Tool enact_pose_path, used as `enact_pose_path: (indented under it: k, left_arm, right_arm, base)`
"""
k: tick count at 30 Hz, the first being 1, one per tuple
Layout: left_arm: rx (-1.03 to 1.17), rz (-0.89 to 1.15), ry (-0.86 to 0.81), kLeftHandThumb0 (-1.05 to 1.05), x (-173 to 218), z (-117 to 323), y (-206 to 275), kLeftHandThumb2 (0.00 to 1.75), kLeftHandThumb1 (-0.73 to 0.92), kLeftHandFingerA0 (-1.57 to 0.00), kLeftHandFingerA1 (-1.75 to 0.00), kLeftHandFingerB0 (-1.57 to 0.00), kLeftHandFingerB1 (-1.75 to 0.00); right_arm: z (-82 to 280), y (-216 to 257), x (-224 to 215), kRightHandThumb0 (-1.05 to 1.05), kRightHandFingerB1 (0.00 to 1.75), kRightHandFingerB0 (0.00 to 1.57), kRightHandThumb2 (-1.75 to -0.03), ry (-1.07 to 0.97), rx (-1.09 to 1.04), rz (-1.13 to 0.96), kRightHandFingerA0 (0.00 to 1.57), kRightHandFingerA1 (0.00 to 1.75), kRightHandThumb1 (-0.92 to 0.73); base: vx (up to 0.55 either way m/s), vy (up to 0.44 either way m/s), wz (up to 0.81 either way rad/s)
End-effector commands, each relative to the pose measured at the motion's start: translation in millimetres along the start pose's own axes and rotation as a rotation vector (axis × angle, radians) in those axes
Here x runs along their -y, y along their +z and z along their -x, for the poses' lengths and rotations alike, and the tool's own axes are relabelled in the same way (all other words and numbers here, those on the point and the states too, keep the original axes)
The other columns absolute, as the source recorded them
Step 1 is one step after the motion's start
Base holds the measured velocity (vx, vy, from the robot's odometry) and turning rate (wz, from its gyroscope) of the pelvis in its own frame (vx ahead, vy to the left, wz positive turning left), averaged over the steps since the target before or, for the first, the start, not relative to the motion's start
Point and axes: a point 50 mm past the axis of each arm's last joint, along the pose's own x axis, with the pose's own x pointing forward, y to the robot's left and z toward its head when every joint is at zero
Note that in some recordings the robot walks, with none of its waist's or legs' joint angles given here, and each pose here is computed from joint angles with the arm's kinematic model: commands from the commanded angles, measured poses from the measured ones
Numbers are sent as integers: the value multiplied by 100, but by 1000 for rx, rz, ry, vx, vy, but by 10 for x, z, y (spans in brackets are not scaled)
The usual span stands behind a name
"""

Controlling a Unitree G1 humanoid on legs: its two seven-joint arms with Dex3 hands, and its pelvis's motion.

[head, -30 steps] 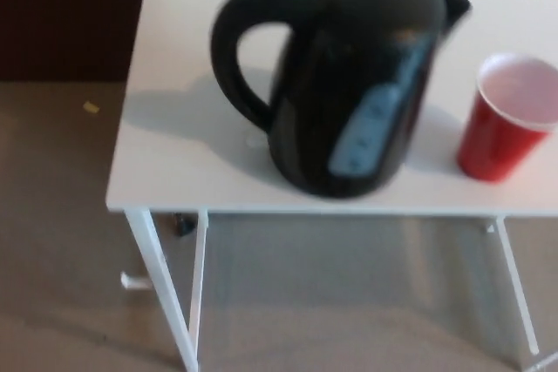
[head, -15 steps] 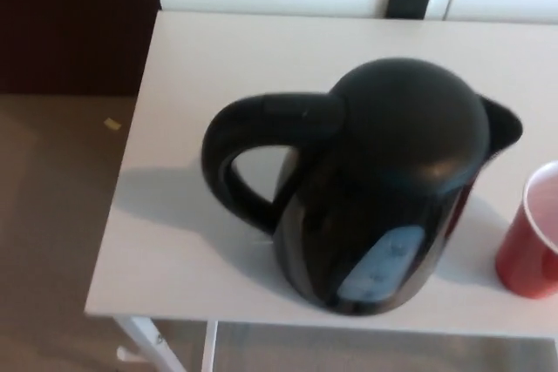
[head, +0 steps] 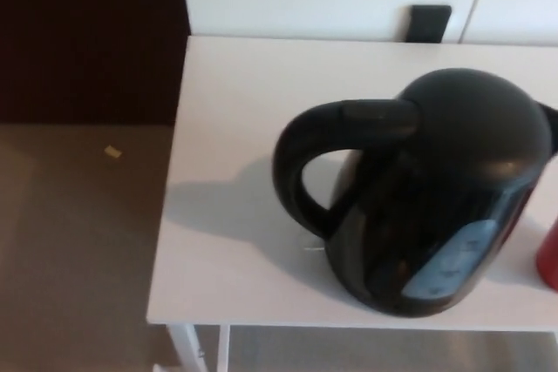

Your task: The robot walk towards a table in front and uses its left hand to pick up the pot from the base and pour water to the cup on the right hand side

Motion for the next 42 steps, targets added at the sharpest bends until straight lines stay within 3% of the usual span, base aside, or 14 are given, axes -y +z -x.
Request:
enact_pose_path:
  k: [1,6,7,10,11,17,18,20,33,34,37,39,40,42]
  left_arm:
    - [-20,-4,13,-15,-19,14,-34,57,55,-38,-38,-31,-33]
    - [-24,0,11,-15,-19,10,-33,58,56,-37,-37,-30,-33]
    - [-25,-3,10,-10,-21,11,-35,86,39,-27,-54,-18,-50]
    - [-25,-4,10,-10,-22,11,-35,86,39,-27,-54,-18,-50]
    - [-25,-11,19,-13,-25,25,-50,56,56,-40,-37,-32,-32]
    - [-26,-7,14,-17,-31,29,-55,58,55,-38,-37,-31,-33]
    - [-23,-10,15,-13,-32,21,-42,57,57,-38,-36,-30,-32]
    - [-21,-10,19,-16,-33,7,-24,59,55,-37,-37,-30,-33]
    - [1,-11,31,-12,-33,-23,35,56,55,-41,-37,-33,-33]
    - [27,44,44,-13,-40,-22,56,85,38,-24,-54,-17,-49]
    - [109,166,82,-14,-83,-18,137,86,38,-23,-53,-16,-49]
    - [127,185,89,-14,-96,-17,159,86,38,-23,-53,-16,-49]
    - [232,209,111,-19,-157,-28,340,58,59,-33,-32,-25,-29]
    - [277,222,119,-19,-182,-20,421,58,59,-33,-32,-25,-29]
  right_arm:
    - [-11,23,48,-23,37,41,-55,-23,-21,27,44,37,-56]
    - [-7,38,38,-18,38,43,-56,-34,-12,43,45,38,-54]
    - [-4,38,35,-27,41,42,-61,-40,-10,53,44,41,-51]
    - [-2,38,33,-27,41,42,-61,-42,-10,58,44,41,-51]
    - [-1,38,25,-27,42,43,-62,-36,-6,57,44,42,-51]
    - [7,57,15,-25,42,43,-61,-29,4,32,44,43,-52]
    - [-3,67,15,-19,38,44,-55,-31,2,24,46,39,-55]
    - [-16,80,15,-24,42,43,-61,-32,0,9,44,42,-53]
    - [-44,135,10,-22,41,42,-61,-32,6,33,44,41,-54]
    - [-46,130,7,-22,41,42,-60,-30,7,33,44,41,-53]
    - [-54,116,-3,-21,41,41,-60,-26,5,16,44,42,-52]
    - [-56,114,-5,-21,41,41,-60,-25,4,9,44,42,-52]
    - [-69,138,-5,-15,39,41,-55,-20,14,15,45,40,-54]
    - [-75,148,-5,-15,39,41,-55,-18,18,18,45,40,-54]
  base:
    - [30,78,35]
    - [3,-12,7]
    - [-64,-76,7]
    - [-39,-92,5]
    - [-8,-84,4]
    - [0,0,0]
    - [0,0,0]
    - [0,0,0]
    - [0,0,0]
    - [0,0,0]
    - [0,0,0]
    - [0,0,0]
    - [0,0,0]
    - [0,0,0]
